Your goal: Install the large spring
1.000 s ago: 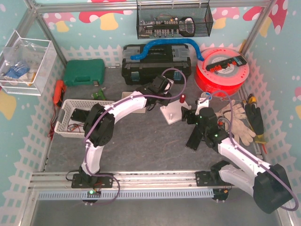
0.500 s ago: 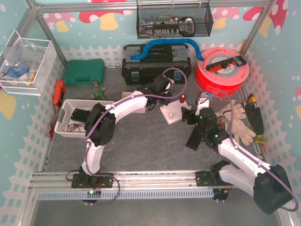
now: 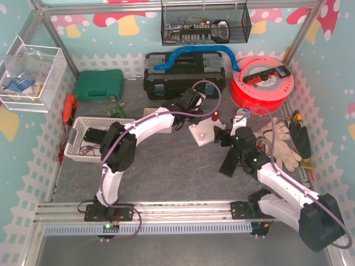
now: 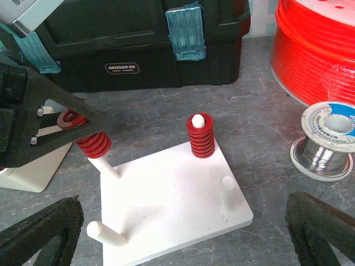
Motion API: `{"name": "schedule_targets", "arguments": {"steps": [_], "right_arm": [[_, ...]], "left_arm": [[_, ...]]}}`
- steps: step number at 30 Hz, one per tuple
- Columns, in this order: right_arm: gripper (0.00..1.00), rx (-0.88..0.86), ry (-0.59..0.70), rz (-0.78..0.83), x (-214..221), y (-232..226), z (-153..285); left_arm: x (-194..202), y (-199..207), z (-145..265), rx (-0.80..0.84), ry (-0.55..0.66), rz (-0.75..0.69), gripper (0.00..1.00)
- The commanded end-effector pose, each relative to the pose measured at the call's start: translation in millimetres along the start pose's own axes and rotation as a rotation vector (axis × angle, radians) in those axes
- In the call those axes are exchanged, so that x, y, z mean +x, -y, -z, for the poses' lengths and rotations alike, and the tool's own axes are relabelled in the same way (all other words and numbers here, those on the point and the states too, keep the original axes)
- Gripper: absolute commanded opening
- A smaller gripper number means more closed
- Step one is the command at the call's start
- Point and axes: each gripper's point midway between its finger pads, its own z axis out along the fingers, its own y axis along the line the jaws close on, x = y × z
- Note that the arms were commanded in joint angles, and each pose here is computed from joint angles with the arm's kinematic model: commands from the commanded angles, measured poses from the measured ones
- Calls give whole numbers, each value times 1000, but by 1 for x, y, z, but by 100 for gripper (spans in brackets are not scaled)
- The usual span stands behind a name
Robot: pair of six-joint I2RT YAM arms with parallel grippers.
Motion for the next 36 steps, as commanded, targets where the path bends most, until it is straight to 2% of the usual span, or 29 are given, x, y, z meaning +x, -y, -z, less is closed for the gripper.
{"name": "schedule_targets", "arguments": {"steps": [1,11,19,24,31,36], "right_arm": [[99,-5,19,-3,-3,-2,0],[99,-10,19,-5,-3,-2,0],[99,-13,24,-6,-4,-3,1],[99,-12,26,-6,-5,-3,2],[99,-11,26,-6,-4,-2,2],[99,-17,25,-7,-4,-4,1]], "left_arm": [[16,4,5,-9,-53,-12,19],[17,-1,13,-42,-47,-15,19],[27,2,-7,-28,-73,-17,25],[27,5,-21,-16,-70,-15,36],[23,4,-22,-19,-57,-16,61],[2,3,2,-29,3,1,65]]}}
